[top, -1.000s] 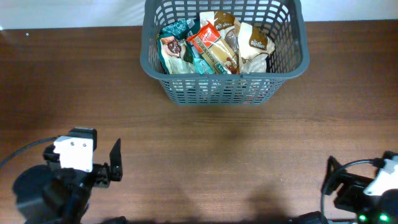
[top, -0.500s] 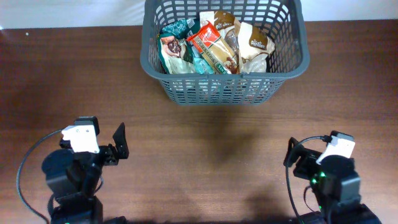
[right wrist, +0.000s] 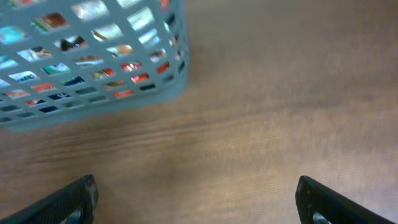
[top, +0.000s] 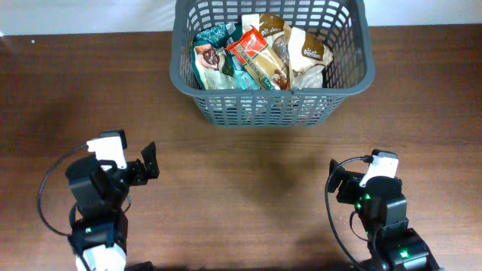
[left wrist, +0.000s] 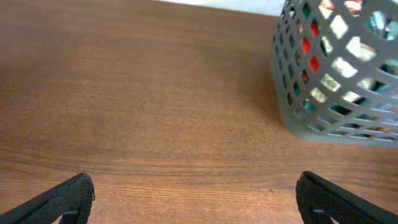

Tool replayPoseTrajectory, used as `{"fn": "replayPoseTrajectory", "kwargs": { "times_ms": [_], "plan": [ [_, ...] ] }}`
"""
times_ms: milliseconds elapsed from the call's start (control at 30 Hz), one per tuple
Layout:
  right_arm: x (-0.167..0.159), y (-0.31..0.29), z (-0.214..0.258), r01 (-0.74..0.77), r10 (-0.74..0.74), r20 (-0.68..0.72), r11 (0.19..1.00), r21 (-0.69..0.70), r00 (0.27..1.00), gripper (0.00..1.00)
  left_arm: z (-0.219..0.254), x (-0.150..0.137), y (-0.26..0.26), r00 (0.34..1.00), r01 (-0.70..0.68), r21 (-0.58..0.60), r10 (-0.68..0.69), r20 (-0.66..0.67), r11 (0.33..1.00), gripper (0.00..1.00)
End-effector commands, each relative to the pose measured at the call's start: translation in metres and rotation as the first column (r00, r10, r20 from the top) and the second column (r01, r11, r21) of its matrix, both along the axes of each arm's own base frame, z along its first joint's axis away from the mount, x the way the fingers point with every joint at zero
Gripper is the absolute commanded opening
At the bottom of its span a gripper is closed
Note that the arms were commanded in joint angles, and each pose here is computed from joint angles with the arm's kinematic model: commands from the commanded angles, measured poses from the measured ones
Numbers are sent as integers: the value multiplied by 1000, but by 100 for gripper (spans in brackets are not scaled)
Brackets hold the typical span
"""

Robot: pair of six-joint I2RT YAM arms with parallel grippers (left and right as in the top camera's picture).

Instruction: Pack container

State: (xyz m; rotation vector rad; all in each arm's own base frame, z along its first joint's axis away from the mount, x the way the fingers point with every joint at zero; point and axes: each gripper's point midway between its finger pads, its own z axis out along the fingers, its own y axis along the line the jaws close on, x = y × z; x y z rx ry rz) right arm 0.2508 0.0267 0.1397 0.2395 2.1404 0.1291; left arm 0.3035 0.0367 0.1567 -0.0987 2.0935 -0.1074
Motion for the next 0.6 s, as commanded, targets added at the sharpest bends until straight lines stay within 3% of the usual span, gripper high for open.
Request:
{"fn": "replayPoseTrajectory", "kwargs": {
  "times_ms": [0,367,567],
  "plan": [
    [4,1,-2,-92,91,-12,985,-147,996,99,-10,6,0,1000,1,-15,-1,-21,1000,99],
    [13,6,-50,-209,198,-69,926,-313,978,99,6,17,3,998,4,7,-4,60,1000,99],
    [19,15,-39,-159,187,38,911,-380,982,99,7,18,3,998,3,8,-4,66,1000,99]
  ]
}}
